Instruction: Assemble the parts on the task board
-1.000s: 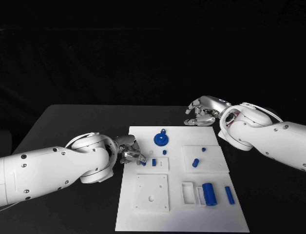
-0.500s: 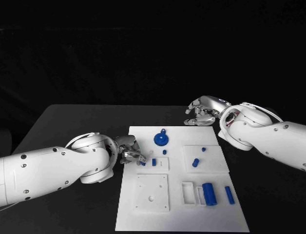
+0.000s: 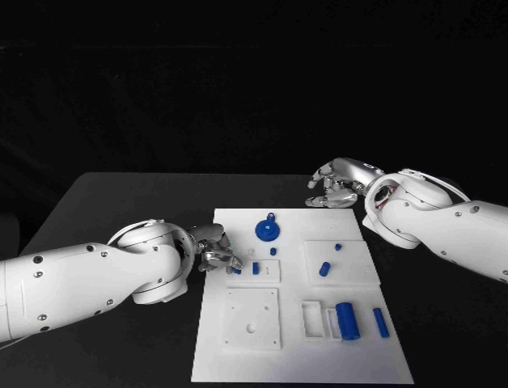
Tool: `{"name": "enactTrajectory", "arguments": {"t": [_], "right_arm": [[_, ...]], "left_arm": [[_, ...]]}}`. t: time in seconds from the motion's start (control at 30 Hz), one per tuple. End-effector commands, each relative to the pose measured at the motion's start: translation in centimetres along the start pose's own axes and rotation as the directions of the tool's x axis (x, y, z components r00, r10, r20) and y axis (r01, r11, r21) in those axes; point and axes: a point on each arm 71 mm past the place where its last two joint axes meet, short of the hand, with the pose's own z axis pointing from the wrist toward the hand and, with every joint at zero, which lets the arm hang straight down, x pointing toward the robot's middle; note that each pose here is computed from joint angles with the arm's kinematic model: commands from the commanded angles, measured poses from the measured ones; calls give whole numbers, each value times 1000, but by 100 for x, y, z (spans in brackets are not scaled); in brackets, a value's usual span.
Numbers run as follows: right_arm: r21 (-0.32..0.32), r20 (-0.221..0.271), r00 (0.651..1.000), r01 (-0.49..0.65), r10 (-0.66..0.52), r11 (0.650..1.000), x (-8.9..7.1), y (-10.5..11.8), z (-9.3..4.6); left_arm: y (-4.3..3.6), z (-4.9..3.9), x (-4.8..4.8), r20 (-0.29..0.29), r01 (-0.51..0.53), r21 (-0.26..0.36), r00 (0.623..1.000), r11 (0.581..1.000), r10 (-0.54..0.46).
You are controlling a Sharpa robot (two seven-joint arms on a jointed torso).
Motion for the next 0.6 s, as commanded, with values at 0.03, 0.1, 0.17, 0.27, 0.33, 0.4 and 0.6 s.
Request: {"name": "enactTrajectory", "arguments": {"t": [0.03,0.1,0.17,0.27,0.33,0.4,0.6], "right_arm": [[-10,-11,1000,4,-4,1000,10,11,-1],[-10,-11,1000,4,-4,1000,10,10,-1],[-10,-11,1000,4,-5,1000,10,9,-1],[-9,-12,1000,5,-5,1000,10,9,-2],[-9,-12,1000,5,-5,1000,10,10,-2],[-9,-13,1000,5,-5,1000,11,10,-2],[-9,-13,1000,5,-5,1000,11,9,-3]], "left_arm": [[1,3,48,-35,5,-9,999,1000,-5],[0,4,56,-46,7,-9,999,1000,-8],[-3,4,65,-58,12,-9,998,1000,-12],[-3,5,77,-76,18,-10,997,1000,-19],[-3,6,81,-83,21,-10,996,1000,-21],[-5,11,81,-84,21,-11,996,1000,-22],[-9,17,81,-84,22,-13,996,1000,-23]]}}
